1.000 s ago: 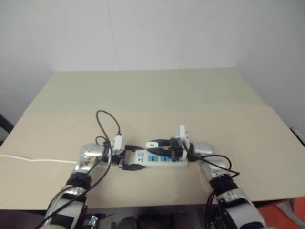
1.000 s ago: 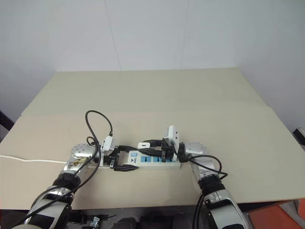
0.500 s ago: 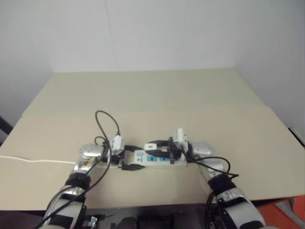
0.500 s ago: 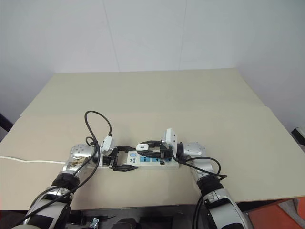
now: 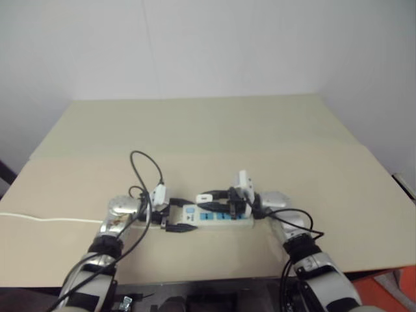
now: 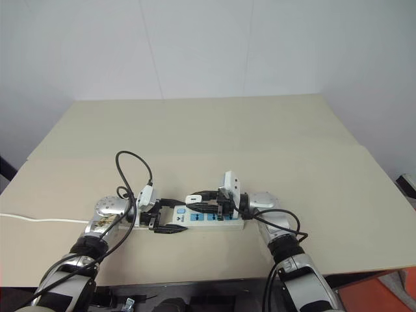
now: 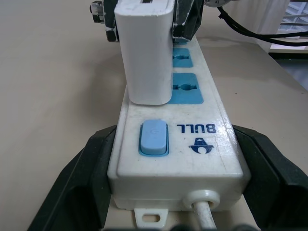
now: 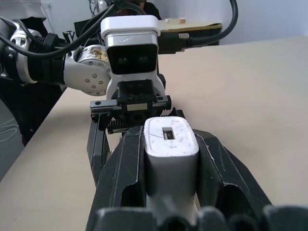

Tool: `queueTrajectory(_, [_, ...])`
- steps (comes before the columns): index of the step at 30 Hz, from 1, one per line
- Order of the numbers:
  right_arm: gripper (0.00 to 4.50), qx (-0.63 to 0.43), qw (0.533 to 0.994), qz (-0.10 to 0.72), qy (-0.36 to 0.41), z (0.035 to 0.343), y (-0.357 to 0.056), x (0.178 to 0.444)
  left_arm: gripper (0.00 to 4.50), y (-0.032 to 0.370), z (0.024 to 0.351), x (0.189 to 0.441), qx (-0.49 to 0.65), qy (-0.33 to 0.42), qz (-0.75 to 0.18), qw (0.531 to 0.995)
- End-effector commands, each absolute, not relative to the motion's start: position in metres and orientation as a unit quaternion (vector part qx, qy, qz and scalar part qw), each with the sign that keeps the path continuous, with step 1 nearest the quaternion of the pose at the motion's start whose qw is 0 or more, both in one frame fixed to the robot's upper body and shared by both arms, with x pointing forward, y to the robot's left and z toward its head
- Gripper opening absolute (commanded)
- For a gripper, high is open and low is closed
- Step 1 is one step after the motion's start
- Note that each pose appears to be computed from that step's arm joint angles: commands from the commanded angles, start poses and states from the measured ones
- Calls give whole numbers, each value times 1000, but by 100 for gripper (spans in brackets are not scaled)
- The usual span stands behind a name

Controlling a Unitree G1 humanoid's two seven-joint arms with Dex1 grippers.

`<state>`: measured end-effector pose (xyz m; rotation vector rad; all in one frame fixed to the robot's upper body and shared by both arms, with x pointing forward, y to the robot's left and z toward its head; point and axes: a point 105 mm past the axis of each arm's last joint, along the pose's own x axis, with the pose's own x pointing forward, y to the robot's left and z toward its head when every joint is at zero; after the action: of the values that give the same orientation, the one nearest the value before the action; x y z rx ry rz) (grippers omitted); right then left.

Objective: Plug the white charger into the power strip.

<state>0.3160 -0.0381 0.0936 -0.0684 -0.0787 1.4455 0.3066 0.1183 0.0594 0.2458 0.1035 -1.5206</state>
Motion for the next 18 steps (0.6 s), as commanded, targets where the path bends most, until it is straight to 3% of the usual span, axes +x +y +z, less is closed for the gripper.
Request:
queueTrajectory(1, [111,-58,779,620,71,34,-66,313,327,120,54,299,119,59,-701,700])
queueTrajectory(13, [111,-35,780,616,105,31,-63,318,327,121,54,299,121,59,-698,703])
queueTrajectory(18, [111,-44,787,611,76,37,-63,320,327,121,54,299,121,59,-698,704])
